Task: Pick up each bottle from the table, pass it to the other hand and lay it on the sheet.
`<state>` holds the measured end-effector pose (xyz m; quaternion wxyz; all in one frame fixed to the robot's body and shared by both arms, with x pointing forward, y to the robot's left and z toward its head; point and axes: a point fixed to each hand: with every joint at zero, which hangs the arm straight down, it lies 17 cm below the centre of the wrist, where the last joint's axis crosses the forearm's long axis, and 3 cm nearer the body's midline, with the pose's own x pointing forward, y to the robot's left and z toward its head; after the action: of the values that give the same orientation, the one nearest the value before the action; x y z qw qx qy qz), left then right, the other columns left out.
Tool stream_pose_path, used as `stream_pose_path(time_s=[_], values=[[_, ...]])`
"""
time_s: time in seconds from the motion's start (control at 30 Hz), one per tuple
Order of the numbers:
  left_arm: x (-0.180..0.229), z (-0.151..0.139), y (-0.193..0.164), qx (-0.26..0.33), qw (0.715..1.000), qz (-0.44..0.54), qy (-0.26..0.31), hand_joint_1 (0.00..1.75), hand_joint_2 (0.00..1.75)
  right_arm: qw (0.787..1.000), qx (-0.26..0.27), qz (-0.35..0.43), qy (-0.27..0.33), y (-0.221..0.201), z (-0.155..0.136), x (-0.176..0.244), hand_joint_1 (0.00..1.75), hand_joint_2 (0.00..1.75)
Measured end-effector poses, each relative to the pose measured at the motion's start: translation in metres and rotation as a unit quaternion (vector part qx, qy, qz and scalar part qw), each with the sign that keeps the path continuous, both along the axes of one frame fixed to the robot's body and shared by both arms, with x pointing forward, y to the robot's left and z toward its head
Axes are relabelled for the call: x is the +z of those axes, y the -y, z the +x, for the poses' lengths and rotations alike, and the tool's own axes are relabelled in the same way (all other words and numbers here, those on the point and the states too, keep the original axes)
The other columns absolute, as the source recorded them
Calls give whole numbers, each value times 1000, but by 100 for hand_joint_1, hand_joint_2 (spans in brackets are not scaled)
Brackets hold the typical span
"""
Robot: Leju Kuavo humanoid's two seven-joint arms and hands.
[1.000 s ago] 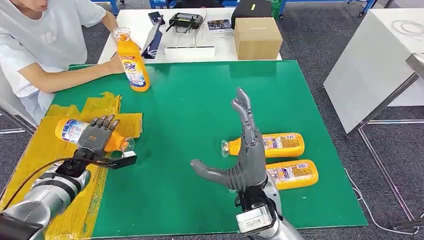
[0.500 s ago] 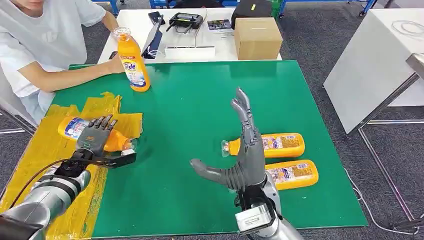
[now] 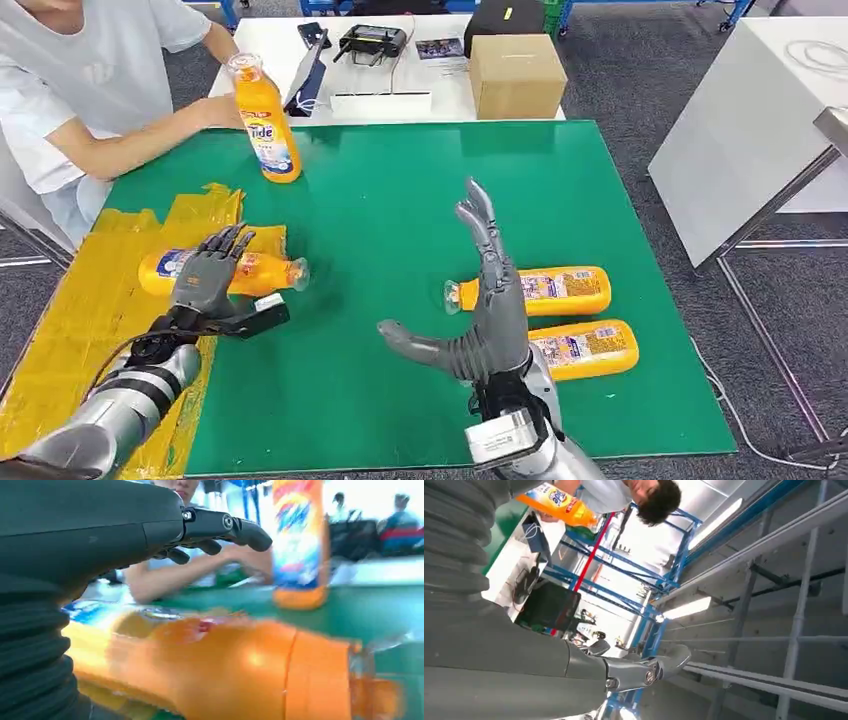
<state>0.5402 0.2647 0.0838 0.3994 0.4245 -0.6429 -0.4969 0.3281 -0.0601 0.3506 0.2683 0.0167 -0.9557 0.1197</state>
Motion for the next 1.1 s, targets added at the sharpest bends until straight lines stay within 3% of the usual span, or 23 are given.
stream_pose_path(time_s=[0.37, 0.87, 1.0, 1.1], values=[[54, -26, 46, -53, 992, -102, 52, 0, 175, 1000, -10, -7, -7, 1, -1, -7, 0, 175], [91, -45, 61, -74, 985, -121, 102, 0, 175, 1000, -20, -12, -7, 4, 1, -10, 0, 175], [101, -57, 68, -92, 973, -193, 91, 0, 175, 998, -45, -37, -1, 4, 3, -12, 0, 175], [114, -74, 79, -125, 949, -281, 72, 0, 175, 990, -96, -105, 5, 4, 12, -23, 0, 175]])
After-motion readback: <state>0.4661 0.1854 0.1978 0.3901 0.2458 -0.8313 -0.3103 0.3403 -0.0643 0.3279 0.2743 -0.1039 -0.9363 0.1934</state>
